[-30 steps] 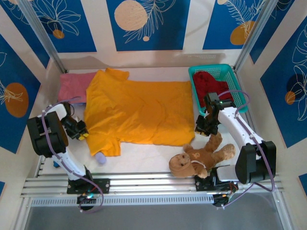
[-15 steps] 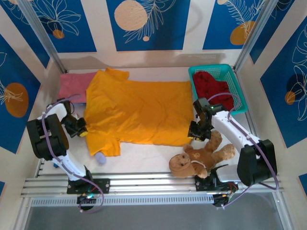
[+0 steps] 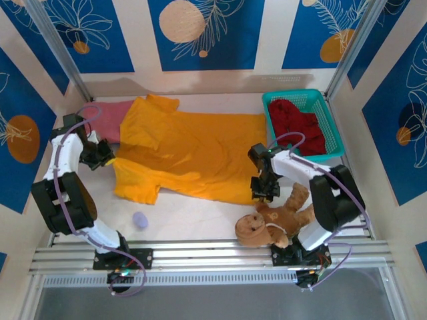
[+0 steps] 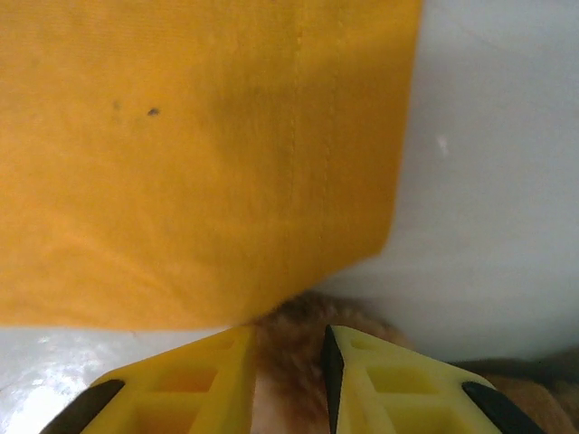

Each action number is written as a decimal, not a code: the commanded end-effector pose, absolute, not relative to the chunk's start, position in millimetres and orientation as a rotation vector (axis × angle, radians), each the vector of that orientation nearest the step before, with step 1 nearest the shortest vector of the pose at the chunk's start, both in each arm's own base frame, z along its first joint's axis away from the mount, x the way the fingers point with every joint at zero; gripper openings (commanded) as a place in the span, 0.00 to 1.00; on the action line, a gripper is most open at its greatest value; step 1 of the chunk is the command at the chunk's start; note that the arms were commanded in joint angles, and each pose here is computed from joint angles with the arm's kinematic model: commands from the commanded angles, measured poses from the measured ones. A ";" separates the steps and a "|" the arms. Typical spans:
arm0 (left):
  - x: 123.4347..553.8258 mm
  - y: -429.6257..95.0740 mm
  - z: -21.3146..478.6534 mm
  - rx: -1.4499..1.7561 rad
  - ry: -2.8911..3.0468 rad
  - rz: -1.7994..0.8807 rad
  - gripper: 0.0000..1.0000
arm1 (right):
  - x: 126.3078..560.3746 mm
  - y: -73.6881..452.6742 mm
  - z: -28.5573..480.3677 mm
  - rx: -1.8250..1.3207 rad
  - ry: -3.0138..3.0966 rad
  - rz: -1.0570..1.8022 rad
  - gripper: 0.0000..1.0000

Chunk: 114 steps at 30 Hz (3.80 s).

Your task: Fold and stack the t-shirts

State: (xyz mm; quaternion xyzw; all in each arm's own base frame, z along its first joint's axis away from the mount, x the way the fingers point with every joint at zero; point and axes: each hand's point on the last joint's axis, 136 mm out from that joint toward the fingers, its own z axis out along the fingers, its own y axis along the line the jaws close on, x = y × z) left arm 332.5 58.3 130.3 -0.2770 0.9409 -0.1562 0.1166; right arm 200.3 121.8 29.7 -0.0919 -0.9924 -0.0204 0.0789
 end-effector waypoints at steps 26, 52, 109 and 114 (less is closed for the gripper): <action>323.4 44.5 136.4 -0.833 2.758 -0.538 0.00 | 270.1 140.5 44.7 -0.173 -3.072 -0.074 0.31; 330.6 42.9 135.1 -0.830 2.755 -0.562 0.00 | 326.9 176.5 60.4 -0.123 -3.016 -0.306 0.35; 358.0 42.0 153.3 -0.766 2.748 -0.545 0.00 | 341.4 166.6 41.8 -0.058 -3.033 -0.175 0.09; 357.6 41.8 148.1 -0.766 2.762 -0.547 0.00 | 348.8 166.3 49.0 -0.041 -3.041 -0.161 0.31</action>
